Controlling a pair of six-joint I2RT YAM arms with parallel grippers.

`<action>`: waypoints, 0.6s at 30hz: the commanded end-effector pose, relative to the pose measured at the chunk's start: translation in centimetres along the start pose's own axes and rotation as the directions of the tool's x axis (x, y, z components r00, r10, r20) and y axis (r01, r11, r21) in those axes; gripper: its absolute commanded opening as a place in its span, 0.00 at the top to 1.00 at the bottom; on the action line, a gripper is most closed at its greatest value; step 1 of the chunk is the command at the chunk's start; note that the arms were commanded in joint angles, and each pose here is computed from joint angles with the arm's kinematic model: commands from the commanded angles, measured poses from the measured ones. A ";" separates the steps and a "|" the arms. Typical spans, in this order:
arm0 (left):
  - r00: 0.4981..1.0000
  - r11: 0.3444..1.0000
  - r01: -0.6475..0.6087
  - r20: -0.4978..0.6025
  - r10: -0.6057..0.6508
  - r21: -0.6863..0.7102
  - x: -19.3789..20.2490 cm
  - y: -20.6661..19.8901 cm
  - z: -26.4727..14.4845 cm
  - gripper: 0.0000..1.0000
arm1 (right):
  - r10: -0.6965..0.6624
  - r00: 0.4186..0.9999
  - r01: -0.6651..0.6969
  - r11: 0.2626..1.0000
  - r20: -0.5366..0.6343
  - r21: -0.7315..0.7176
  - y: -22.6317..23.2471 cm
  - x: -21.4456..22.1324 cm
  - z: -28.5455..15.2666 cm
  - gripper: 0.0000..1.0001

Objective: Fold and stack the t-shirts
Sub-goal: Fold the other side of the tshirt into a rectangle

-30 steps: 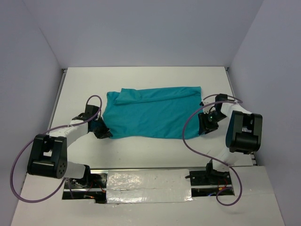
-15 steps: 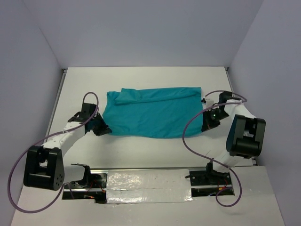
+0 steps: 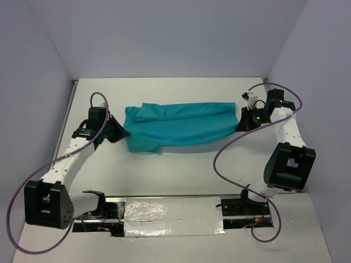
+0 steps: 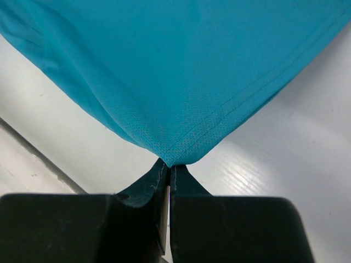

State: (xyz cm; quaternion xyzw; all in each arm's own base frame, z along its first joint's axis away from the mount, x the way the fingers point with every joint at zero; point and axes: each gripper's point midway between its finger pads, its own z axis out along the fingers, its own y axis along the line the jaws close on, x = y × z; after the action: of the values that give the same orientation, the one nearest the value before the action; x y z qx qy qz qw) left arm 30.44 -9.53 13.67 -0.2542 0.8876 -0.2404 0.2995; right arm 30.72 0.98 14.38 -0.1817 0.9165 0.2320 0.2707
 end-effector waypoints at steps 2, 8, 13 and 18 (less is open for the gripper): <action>0.999 0.999 0.004 0.034 -0.005 0.050 -2.5 -2.4 0.9 1.00 | 0.020 0.998 -0.019 1.000 0.065 -0.024 -1.1 -3.1 0.6 1.00; 0.999 0.998 0.028 0.044 -0.030 0.061 -5.6 -3.2 2.4 1.00 | 0.077 0.995 -0.075 0.997 0.066 -0.023 -2.8 -4.4 1.7 1.00; 0.997 0.997 0.057 0.045 -0.059 0.056 -7.7 -3.1 3.3 1.00 | 0.172 0.983 -0.170 0.985 0.058 -0.030 -3.8 -5.1 2.7 1.00; 0.997 0.996 0.066 0.031 -0.068 0.062 -9.4 -3.6 4.9 1.00 | 0.238 0.969 -0.236 0.971 0.072 -0.041 -4.6 -6.1 3.7 1.00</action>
State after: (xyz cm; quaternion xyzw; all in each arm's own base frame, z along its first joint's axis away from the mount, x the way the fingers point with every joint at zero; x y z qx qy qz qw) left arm 39.49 -7.82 14.81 -0.2820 0.8751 -0.2534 0.3008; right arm 36.69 0.55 12.24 -0.0851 0.9256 0.2779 0.2424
